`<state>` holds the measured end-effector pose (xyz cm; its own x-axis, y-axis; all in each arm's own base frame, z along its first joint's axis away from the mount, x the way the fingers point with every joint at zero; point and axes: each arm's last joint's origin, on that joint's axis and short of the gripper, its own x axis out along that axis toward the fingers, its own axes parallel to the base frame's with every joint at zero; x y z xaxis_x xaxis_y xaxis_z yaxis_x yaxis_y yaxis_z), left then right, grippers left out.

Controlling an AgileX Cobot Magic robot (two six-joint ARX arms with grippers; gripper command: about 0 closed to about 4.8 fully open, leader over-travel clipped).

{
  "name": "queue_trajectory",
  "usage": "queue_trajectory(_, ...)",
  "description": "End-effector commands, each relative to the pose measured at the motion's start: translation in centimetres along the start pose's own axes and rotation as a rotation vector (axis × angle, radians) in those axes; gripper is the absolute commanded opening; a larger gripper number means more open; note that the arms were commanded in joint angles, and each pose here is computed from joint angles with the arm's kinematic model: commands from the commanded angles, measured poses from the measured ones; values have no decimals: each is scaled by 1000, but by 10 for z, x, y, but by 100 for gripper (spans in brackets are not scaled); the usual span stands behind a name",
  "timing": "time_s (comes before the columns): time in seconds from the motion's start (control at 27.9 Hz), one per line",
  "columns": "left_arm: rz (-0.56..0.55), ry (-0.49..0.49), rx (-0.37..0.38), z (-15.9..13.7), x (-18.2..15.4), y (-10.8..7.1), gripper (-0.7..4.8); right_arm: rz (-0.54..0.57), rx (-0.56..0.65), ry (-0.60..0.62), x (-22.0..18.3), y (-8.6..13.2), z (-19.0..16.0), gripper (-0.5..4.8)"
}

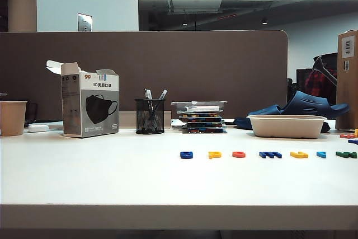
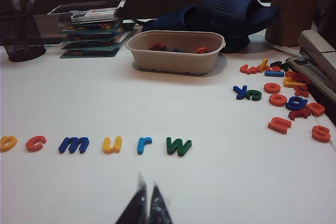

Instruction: Select the appropriate letters from the row of letter magnets placed on the table to arrange into the word "cup".

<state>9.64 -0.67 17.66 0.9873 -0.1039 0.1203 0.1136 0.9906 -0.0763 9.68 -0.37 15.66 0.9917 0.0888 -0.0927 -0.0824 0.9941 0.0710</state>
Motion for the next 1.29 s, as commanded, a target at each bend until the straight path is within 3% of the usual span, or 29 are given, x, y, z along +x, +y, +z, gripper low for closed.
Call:
queue_trajectory(0.04, 0, -15, 1, 2, 0, 0, -5, 3, -5, -13, 0, 0, -1, 13)
queue_trajectory(0.47, -3, -50, 2, 7, 0, -1, -5, 3, -5, -13, 0, 0, -1, 13)
queue_trajectory(0.72, -1, -16, 1, 28, -5, -3, -5, 3, -5, -14, 0, 0, -1, 13)
queue_trajectory(0.9, 3, 28, 3, 59, -16, -6, -5, 4, -7, -20, 0, 0, 0, 13)
queue_trajectory(0.97, -24, 31, 3, 88, -29, -10, -5, 4, -7, -20, 0, 0, 0, 13)
queue_trajectory(1.15, -23, 66, 1, 126, -47, -14, -5, 4, -7, -20, 0, 0, 0, 13)
queue_trajectory(1.29, -95, 104, -5, 160, -54, -19, -5, 4, -7, -20, 0, 0, 0, 13)
